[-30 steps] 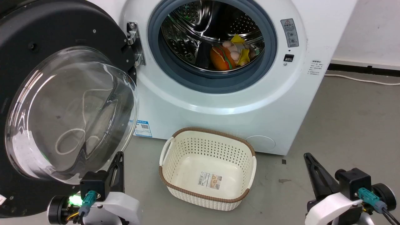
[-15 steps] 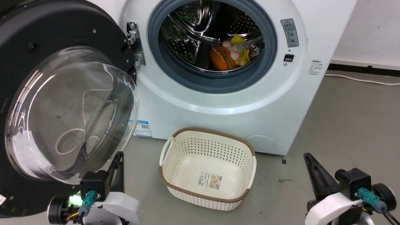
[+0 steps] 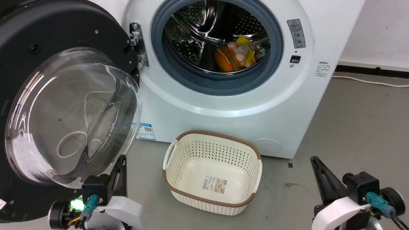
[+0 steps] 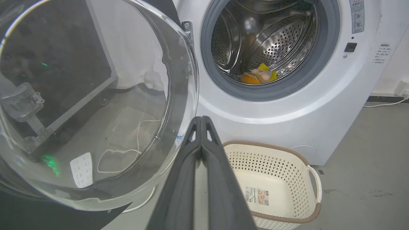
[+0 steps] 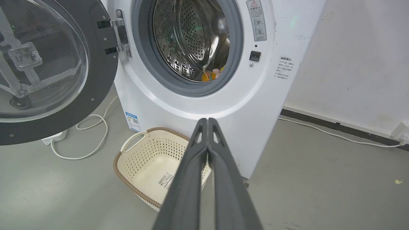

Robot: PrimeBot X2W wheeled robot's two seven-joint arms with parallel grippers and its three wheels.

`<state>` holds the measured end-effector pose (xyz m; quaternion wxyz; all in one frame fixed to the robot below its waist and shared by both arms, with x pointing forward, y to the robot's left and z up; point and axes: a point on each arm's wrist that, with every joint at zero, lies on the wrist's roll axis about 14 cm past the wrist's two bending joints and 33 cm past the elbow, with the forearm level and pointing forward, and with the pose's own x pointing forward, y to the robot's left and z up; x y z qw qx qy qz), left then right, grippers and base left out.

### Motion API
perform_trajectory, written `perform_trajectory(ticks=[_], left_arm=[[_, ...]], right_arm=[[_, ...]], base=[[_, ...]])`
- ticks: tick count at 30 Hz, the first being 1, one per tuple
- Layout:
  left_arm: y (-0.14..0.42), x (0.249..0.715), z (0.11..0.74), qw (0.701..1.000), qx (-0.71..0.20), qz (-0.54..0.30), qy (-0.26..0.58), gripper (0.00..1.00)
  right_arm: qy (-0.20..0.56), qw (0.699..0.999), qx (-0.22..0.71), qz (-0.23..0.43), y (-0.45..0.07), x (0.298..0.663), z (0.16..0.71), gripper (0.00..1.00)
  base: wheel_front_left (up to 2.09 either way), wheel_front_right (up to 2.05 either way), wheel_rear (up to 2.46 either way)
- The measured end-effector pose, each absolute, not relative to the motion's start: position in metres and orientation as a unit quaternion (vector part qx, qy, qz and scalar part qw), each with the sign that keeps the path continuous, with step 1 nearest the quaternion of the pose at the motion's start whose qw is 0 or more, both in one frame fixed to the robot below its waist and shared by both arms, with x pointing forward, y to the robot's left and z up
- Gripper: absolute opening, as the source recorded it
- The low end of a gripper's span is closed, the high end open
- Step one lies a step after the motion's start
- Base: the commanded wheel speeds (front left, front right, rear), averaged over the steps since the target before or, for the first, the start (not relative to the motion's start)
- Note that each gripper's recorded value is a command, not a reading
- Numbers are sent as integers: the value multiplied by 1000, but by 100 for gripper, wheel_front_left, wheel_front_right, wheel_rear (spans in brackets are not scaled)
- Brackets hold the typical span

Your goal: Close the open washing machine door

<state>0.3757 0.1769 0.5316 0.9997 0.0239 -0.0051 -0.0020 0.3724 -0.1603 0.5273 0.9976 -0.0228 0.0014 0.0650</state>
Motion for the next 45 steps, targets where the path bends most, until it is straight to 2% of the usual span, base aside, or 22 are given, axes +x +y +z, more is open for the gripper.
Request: perform_trajectory(ticks=[1,23,45], left_arm=[[177,376,532,1000,24,-2,-5,100],[180,372,534,1000,24,3,-17,100],[225,343,539,997,32,68,-35,100]], right_arm=[[2,998,-23,65,-160,372,527,100],[-10,997,-16,75,-154,375,529,100],[-27,987,-5,157,-96,390,532,100]], base=[[0,0,0],[0,0,0],[0,0,0]])
